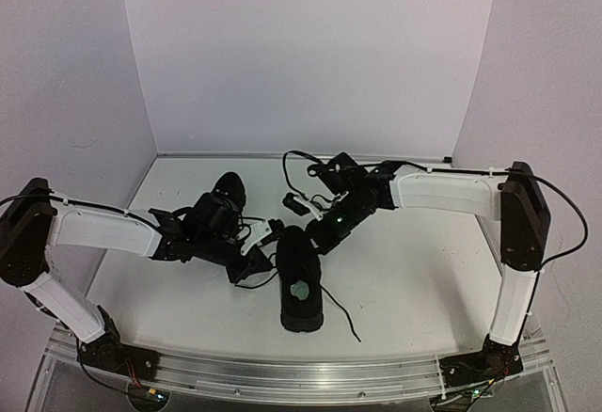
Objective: Tie the shoes
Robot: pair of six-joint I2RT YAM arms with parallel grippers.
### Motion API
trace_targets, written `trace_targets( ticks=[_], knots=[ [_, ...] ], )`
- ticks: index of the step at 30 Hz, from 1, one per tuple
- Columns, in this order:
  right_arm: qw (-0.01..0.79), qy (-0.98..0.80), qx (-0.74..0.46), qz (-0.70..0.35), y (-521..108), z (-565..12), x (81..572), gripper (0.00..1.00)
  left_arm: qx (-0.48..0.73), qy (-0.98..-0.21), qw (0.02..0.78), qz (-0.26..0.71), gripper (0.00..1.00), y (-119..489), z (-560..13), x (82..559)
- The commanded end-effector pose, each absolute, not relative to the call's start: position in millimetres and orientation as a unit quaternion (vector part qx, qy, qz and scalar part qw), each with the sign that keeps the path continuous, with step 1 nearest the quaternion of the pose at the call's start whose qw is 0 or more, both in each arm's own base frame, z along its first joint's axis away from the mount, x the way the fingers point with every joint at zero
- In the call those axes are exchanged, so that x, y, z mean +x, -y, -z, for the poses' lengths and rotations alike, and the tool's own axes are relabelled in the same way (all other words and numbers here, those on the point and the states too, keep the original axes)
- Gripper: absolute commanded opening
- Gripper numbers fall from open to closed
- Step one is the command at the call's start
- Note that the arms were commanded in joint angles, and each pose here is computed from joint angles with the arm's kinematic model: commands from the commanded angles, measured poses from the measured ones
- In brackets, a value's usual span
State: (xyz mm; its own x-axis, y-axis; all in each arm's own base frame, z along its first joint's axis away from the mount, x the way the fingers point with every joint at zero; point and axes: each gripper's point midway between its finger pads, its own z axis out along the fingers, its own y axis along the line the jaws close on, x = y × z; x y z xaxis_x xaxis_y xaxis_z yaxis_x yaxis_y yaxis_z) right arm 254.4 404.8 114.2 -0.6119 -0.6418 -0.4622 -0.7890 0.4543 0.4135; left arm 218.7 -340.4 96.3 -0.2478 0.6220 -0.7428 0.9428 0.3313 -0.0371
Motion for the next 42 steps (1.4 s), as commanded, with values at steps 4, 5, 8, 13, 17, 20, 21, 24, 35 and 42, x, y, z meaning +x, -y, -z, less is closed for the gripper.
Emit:
trace_targets(
  ticks=[4, 5, 8, 13, 17, 20, 21, 24, 35, 42],
  knots=[
    [0.181, -0.836, -0.4, -0.329, -402.2, -159.0, 254.6, 0.0, 0.512, -0.741, 0.348, 0.26, 0.1, 356.5, -114.5, 232.4],
    [0.184, -0.835, -0.399, -0.33, -402.1, -160.0, 254.6, 0.0, 0.512, -0.741, 0.349, 0.261, 0.1, 357.1, -115.1, 232.6],
    [0.186, -0.838, -0.395, -0.327, -398.7, -158.6, 254.0, 0.0, 0.511, -0.743, 0.348, 0.257, 0.13, 356.7, -114.8, 234.1],
    [0.183, -0.841, -0.392, -0.325, -393.8, -154.1, 250.1, 0.0, 0.511, -0.745, 0.353, 0.245, 0.18, 353.7, -116.6, 236.8],
    [0.183, -0.843, -0.387, -0.326, -391.7, -151.5, 248.7, 0.0, 0.512, -0.718, 0.403, 0.245, 0.28, 349.6, -138.4, 231.4],
    [0.185, -0.845, -0.383, -0.326, -391.4, -151.2, 249.7, 0.0, 0.51, -0.689, 0.456, 0.24, 0.32, 339.9, -163.0, 226.5],
    [0.186, -0.845, -0.381, -0.326, -391.6, -151.9, 250.6, 0.0, 0.513, -0.678, 0.471, 0.236, 0.33, 337.3, -170.7, 223.5],
    [0.19, -0.846, -0.376, -0.328, -391.9, -152.9, 251.5, 0.0, 0.521, -0.651, 0.508, 0.216, 0.35, 330.9, -191.9, 216.2],
    [0.192, -0.847, -0.361, -0.34, -392.0, -157.3, 250.9, 0.0, 0.66, -0.557, 0.484, 0.141, 0.3, 375.3, -178.6, 183.2],
    [0.19, -0.85, -0.354, -0.342, -389.5, -155.3, 249.1, 0.0, 0.705, -0.534, 0.455, 0.102, 0.24, 397.8, -161.3, 188.3]
  ],
)
